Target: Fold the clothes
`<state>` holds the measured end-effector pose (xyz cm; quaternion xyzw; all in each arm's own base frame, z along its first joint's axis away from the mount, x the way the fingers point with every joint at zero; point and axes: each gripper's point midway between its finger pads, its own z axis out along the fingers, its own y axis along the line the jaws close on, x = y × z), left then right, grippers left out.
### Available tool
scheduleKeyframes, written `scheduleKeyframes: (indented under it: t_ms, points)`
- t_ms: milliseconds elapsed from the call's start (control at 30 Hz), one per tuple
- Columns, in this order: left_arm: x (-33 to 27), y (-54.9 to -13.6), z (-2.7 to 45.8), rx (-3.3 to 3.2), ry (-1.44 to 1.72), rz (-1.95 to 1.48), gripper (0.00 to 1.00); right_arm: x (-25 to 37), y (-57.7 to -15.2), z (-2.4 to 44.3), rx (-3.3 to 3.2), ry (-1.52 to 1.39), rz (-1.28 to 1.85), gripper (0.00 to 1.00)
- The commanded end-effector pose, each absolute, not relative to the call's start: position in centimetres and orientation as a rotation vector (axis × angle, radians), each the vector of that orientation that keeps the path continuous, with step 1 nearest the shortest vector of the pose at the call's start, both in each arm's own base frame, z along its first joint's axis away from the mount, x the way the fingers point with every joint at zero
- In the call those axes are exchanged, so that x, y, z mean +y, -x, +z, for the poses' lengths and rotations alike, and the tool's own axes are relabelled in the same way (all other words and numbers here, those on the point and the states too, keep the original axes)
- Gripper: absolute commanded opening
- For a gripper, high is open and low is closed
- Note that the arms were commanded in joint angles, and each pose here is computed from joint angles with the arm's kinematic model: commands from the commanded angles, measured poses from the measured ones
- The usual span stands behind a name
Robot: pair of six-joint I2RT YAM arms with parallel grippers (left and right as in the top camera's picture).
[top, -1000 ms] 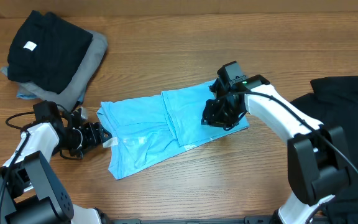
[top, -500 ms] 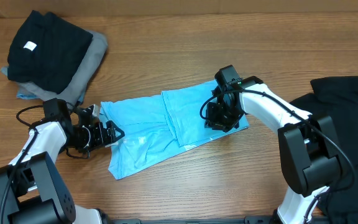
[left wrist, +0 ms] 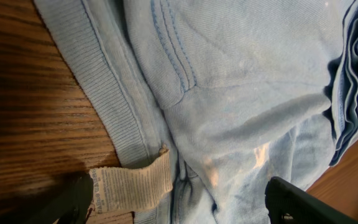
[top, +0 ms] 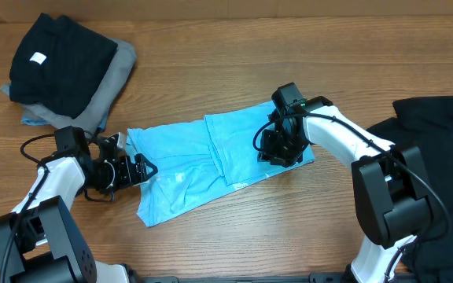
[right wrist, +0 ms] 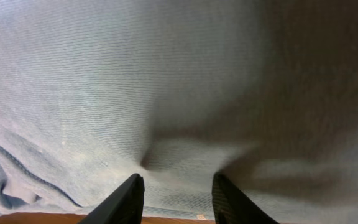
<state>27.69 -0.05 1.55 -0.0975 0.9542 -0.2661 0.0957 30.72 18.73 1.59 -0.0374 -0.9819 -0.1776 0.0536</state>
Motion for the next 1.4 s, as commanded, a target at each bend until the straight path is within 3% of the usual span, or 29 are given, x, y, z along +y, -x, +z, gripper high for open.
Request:
scheduleKeyframes:
  t_ms: [0,267,600,767,900,1367]
  points:
    - [0.6,-25.1,-1.3,2.955,0.327,-0.685,0.94,18.5,-31.0,1.9,-3.002,0.106,-0.538,0.43]
    - [-0.4,-26.1,-2.5,2.902,0.448,-0.743,0.94,18.6,-31.1,1.9,-3.005,0.089,-0.54,0.44]
    - [-1.8,-24.1,-5.4,2.991,0.48,-0.83,0.77,18.6,-31.0,1.9,-3.004,0.09,-0.539,0.43]
    - [-1.9,-22.9,-5.5,3.044,0.457,-0.831,0.77,18.5,-31.0,1.9,-3.001,0.089,-0.536,0.43]
    - [-1.0,-21.6,-6.0,3.123,0.475,-0.725,0.84,18.5,-30.9,1.9,-3.0,0.085,-0.534,0.43]
    - [-0.5,-21.5,-6.2,3.133,0.524,-0.678,0.84,18.5,-30.9,1.9,-3.0,0.086,-0.534,0.4]
